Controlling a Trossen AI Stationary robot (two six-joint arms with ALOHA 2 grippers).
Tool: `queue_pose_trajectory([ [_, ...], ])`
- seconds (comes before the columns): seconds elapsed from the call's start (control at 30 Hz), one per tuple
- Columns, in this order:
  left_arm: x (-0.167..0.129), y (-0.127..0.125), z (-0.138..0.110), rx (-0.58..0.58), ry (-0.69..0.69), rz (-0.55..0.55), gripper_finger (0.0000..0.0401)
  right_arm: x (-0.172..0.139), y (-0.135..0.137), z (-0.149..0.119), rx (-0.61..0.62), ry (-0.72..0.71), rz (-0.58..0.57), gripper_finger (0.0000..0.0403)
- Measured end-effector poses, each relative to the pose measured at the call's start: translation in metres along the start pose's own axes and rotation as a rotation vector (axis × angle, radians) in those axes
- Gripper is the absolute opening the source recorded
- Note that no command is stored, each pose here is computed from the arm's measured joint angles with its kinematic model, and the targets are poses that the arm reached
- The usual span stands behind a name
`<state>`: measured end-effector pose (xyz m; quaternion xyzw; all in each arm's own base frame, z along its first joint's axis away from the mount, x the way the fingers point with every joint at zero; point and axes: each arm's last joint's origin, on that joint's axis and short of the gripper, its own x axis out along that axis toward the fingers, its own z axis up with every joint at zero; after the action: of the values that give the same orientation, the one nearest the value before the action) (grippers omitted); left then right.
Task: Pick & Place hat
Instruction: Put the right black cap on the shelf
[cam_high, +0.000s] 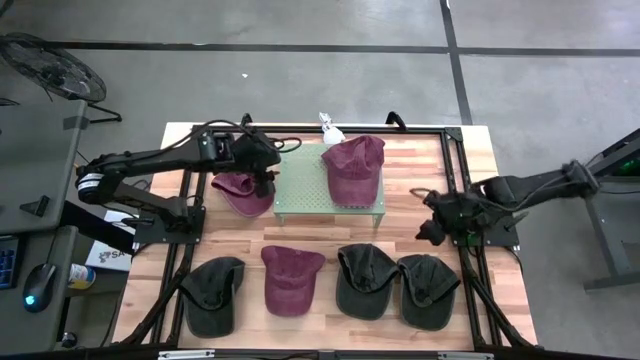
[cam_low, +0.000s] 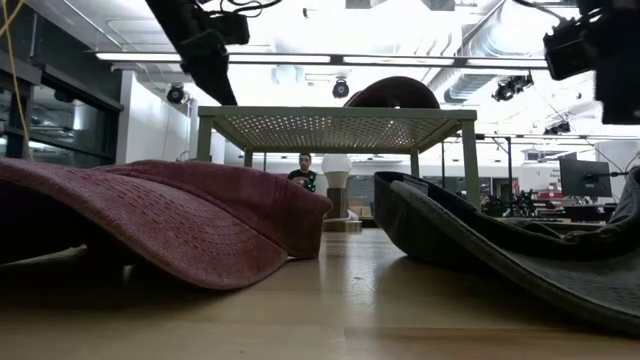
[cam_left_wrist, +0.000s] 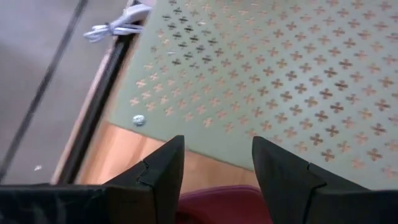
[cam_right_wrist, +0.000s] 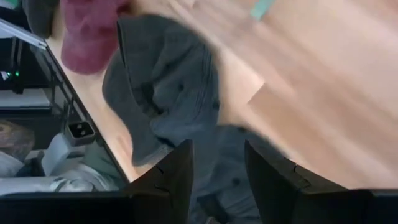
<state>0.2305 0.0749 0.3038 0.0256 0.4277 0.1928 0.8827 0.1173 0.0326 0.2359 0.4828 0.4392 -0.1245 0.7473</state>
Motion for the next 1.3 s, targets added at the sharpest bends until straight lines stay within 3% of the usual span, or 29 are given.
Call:
queue_pose_trajectory([
  [0.2,0.001,-0.001,-0.001,0.018,-0.011,-0.019,0.0184,0.022,0.024,-0.02,-0.021,0.024,0.03,0.0135],
  [0.5,-0.024,0.003,-0.006,0.014,-0.068,-0.012,0.0184,0.055,0.031,-0.043,-0.038,0.113,-0.101,0.0135],
  [0.7,-0.053,0.009,-0.011,-0.033,-0.164,0.006,0.0184,0.057,0.037,-0.048,-0.052,0.131,-0.087,0.0135],
  [1.0,-0.082,0.014,-0.023,-0.064,-0.239,0.046,0.0184,0.054,0.079,-0.054,-0.164,0.06,-0.046,0.0135],
  [1.3,-0.092,0.015,-0.035,-0.078,-0.193,0.049,0.0184,0.082,0.108,-0.065,-0.214,0.094,-0.237,0.0135],
])
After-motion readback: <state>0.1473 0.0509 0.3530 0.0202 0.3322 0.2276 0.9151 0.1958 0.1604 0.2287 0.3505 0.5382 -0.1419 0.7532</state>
